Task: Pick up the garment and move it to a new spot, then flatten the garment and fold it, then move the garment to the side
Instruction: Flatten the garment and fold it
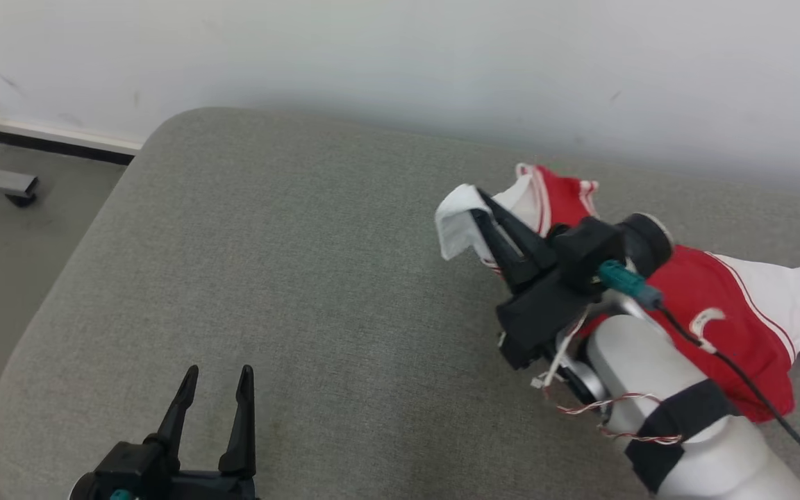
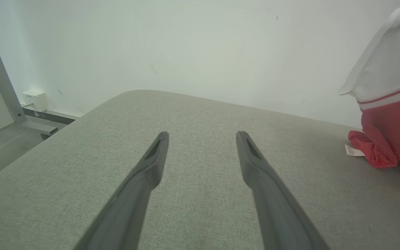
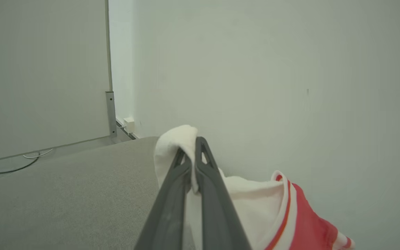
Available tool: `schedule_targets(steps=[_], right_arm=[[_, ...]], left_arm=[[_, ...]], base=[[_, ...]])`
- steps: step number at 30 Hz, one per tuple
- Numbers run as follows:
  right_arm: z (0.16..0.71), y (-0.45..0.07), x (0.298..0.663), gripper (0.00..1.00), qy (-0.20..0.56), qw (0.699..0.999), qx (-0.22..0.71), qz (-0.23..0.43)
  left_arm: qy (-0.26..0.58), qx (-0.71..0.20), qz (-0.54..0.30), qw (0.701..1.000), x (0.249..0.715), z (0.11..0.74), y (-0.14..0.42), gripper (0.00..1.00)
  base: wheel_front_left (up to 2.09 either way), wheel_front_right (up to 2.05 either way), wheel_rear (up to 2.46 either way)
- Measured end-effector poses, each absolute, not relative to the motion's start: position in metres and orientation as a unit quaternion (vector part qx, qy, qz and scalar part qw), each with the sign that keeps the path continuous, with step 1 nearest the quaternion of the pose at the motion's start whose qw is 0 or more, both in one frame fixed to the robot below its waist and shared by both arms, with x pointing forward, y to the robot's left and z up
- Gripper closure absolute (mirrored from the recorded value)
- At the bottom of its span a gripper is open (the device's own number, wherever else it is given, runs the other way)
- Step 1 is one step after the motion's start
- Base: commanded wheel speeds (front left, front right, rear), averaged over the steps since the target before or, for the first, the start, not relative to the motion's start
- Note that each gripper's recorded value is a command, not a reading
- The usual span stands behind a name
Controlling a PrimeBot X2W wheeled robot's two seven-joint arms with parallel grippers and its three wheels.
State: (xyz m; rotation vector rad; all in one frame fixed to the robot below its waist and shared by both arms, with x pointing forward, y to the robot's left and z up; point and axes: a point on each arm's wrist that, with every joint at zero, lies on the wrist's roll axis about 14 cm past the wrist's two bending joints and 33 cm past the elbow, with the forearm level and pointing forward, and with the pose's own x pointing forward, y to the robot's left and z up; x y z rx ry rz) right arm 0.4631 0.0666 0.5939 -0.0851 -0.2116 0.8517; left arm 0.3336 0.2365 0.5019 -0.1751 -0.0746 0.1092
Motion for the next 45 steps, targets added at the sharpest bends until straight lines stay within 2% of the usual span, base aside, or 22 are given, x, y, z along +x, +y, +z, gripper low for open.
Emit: schedule_targets(steps=[7, 14, 15, 16, 20, 26, 29, 34, 42, 45], right_arm=[[0.567, 0.157, 0.414, 1.0, -0.076, 0.844, -0.038, 0.53], [0.521, 0.193, 0.372, 1.0, -0.009, 0.803, -0.032, 0.594], [0.512, 0.193, 0.369, 0.37, 0.004, 0.801, -0.033, 0.597], [0.505, 0.192, 0.367, 0.0, 0.015, 0.8, -0.035, 0.598], [0.505, 0.189, 0.37, 0.0, 0.024, 0.807, -0.022, 0.59], [0.541, 0.162, 0.403, 0.0, -0.014, 0.843, 0.016, 0.537], [0.553, 0.109, 0.435, 0.0, -0.037, 0.884, 0.029, 0.465], [0.561, 0.034, 0.455, 0.0, -0.064, 0.926, 0.037, 0.37], [0.544, -0.075, 0.439, 0.0, -0.066, 0.97, 0.043, 0.231], [0.538, -0.095, 0.43, 0.0, -0.063, 0.976, 0.044, 0.204]], left_arm=[[-0.028, -0.094, 0.081, 0.992, 0.325, 0.495, 0.249, 0.0], [-0.021, -0.096, 0.101, 0.99, 0.318, 0.491, 0.258, 0.0], [-0.019, -0.096, 0.103, 0.99, 0.318, 0.49, 0.258, 0.0], [-0.018, -0.097, 0.105, 0.99, 0.317, 0.489, 0.259, 0.0], [-0.019, -0.098, 0.105, 0.989, 0.318, 0.489, 0.259, 0.0], [-0.024, -0.095, 0.087, 0.991, 0.327, 0.493, 0.252, 0.0], [-0.029, -0.092, 0.07, 0.993, 0.332, 0.496, 0.243, 0.0], [-0.038, -0.084, 0.049, 0.995, 0.339, 0.502, 0.234, 0.0], [-0.041, -0.08, 0.018, 0.996, 0.346, 0.505, 0.218, 0.0], [-0.039, -0.079, 0.012, 0.996, 0.346, 0.504, 0.215, 0.0]], base=[[0.0, 0.0, 0.0], [0.0, 0.0, 0.0], [0.0, 0.0, 0.0], [0.0, 0.0, 0.0], [0.0, 0.0, 0.0], [0.0, 0.0, 0.0], [0.0, 0.0, 0.0], [0.0, 0.0, 0.0], [0.0, 0.0, 0.0], [0.0, 0.0, 0.0]])
